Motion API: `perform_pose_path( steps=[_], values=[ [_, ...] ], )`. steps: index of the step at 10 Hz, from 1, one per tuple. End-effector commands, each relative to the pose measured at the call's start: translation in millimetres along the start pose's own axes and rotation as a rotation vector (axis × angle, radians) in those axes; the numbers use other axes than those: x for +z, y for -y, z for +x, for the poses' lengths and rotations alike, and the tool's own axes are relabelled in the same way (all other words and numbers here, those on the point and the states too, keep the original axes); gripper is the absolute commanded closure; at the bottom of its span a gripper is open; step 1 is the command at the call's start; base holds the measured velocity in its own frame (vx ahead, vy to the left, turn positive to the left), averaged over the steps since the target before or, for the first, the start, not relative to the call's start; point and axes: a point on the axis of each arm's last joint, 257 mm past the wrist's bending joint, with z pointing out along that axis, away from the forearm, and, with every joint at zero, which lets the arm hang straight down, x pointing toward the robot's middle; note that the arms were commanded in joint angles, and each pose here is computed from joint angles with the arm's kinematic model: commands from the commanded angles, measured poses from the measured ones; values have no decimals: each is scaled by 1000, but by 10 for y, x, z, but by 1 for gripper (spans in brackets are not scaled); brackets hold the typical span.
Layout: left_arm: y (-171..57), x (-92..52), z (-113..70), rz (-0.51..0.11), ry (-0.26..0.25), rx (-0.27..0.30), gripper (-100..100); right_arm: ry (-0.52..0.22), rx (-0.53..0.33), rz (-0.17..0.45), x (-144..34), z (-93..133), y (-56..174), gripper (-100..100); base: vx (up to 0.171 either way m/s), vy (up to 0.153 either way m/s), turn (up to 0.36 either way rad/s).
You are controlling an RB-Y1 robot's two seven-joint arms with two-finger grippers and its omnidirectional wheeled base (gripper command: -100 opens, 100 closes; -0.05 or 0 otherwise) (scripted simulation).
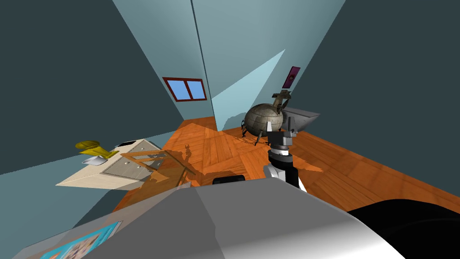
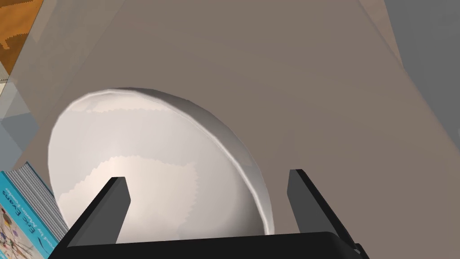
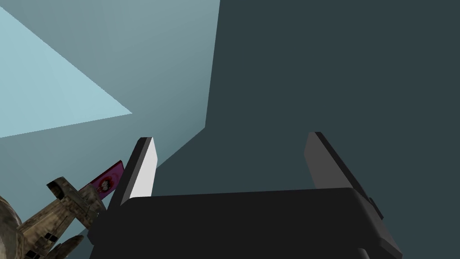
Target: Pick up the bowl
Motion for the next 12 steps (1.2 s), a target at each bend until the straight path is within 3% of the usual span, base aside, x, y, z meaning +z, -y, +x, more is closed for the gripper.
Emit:
perform_pose_path(
  steps=[1,4,5,6,7,11,12],
  values=[
    [62,34,157,5,-24,33,-100,0,0,0,0,0,0,0,-70,-27,0],
    [64,34,162,6,-26,72,-100,0,0,0,0,0,0,0,1,-11,2],
    [144,143,333,6,-46,6,-100,0,0,0,0,0,0,0,-76,-15,-12],
    [276,185,463,16,-65,14,-100,0,0,0,0,0,0,0,-116,-8,-3],
    [237,196,496,7,-69,-17,-100,0,0,0,0,0,0,0,-84,-3,-8],
    [291,195,494,20,-67,85,-100,0,0,0,-1,0,0,0,-4,-6,1],
    [354,289,636,13,-78,13,-100,0,0,0,-1,0,0,0,-111,-17,-9]
  ],
)
